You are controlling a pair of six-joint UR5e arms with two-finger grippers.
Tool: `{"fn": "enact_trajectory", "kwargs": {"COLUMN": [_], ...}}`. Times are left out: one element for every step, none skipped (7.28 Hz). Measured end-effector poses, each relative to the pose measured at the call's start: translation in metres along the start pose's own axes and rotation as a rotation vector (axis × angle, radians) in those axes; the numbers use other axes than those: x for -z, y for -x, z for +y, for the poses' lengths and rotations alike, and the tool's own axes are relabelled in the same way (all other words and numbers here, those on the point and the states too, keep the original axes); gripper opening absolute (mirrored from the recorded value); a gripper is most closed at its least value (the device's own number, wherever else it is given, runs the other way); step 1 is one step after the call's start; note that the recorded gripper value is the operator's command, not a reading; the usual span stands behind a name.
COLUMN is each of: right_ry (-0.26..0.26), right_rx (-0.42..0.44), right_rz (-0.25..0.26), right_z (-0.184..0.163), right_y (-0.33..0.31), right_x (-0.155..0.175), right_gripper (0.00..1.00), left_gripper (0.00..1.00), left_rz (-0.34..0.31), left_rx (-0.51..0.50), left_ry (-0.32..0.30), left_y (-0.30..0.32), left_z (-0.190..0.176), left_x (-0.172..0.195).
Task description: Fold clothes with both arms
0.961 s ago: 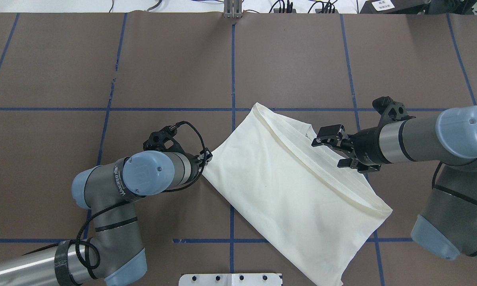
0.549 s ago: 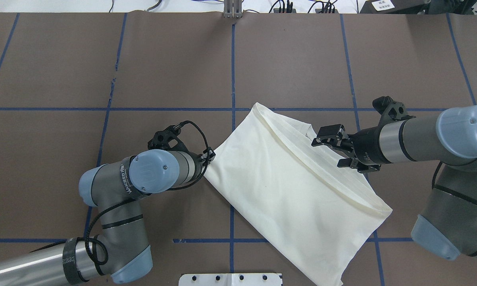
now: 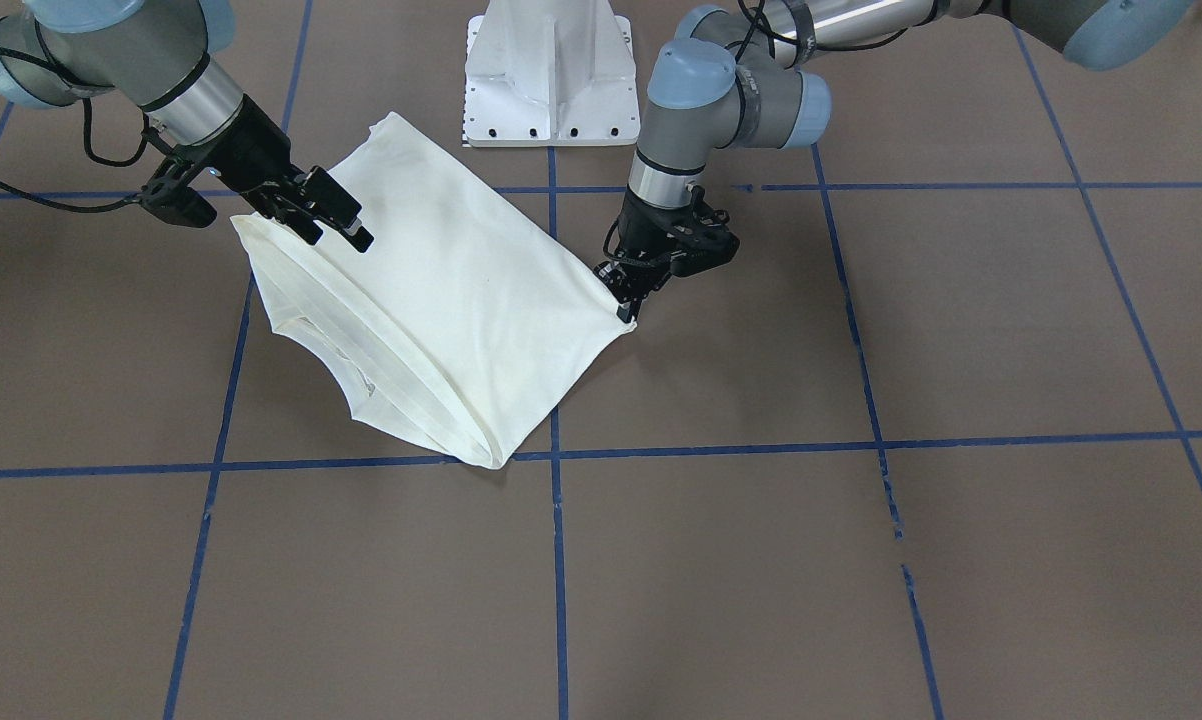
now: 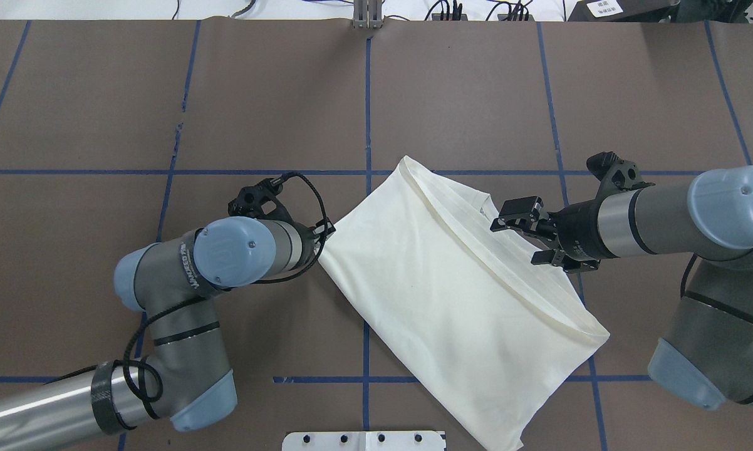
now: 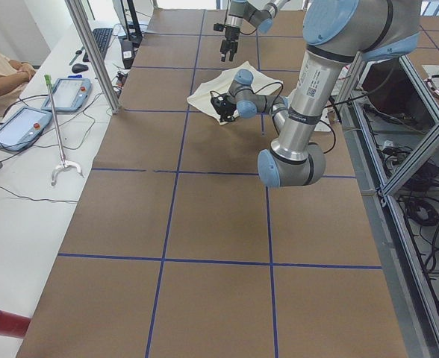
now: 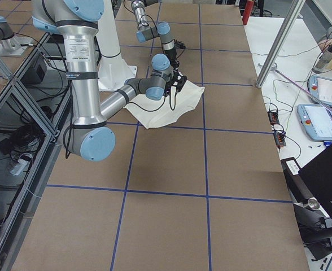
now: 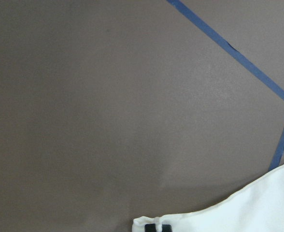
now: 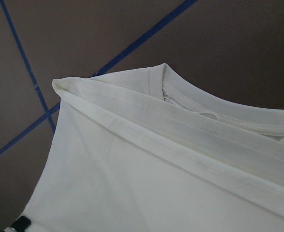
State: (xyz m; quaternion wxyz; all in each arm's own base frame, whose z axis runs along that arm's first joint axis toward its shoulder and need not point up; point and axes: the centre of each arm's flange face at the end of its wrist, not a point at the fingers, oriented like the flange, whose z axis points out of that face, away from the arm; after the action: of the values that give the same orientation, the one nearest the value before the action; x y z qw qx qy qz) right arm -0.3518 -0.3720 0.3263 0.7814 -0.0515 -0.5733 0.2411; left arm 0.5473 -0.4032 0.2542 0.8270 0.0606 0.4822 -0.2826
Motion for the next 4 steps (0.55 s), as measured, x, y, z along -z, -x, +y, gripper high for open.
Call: {"fn": "enact_trajectory", "kwargs": {"right_ry": [0.002,0.004,0.006,0.008], "right_rx": [0.001,0.002,0.002,0.002], "right_rz": [-0.003,-0.003,-0.002,-0.001], "right_z": [0.001,0.002,0.002,0.002], "right_y": [0.002,0.002,0.002,0.003], "right_x": [0.0,0.0,-0.001,-0.001], "right_gripper": [1.0,1.0,1.0,1.0], "left_gripper": [0.0,0.0,0.0,0.0], "left_rz": [-0.006,-0.009,-0.005,0.004], "left_rx": [-0.07,-0.09,-0.081,-0.062], "left_ry": [-0.048,-0.096,-0.14,-0.175], "left_y": [0.005,0.002,-0.015,-0.041], "left_z": [-0.041,-0.079,-0.113,-0.144], "left_x": [0.006,0.008,0.004,-0.013]}}
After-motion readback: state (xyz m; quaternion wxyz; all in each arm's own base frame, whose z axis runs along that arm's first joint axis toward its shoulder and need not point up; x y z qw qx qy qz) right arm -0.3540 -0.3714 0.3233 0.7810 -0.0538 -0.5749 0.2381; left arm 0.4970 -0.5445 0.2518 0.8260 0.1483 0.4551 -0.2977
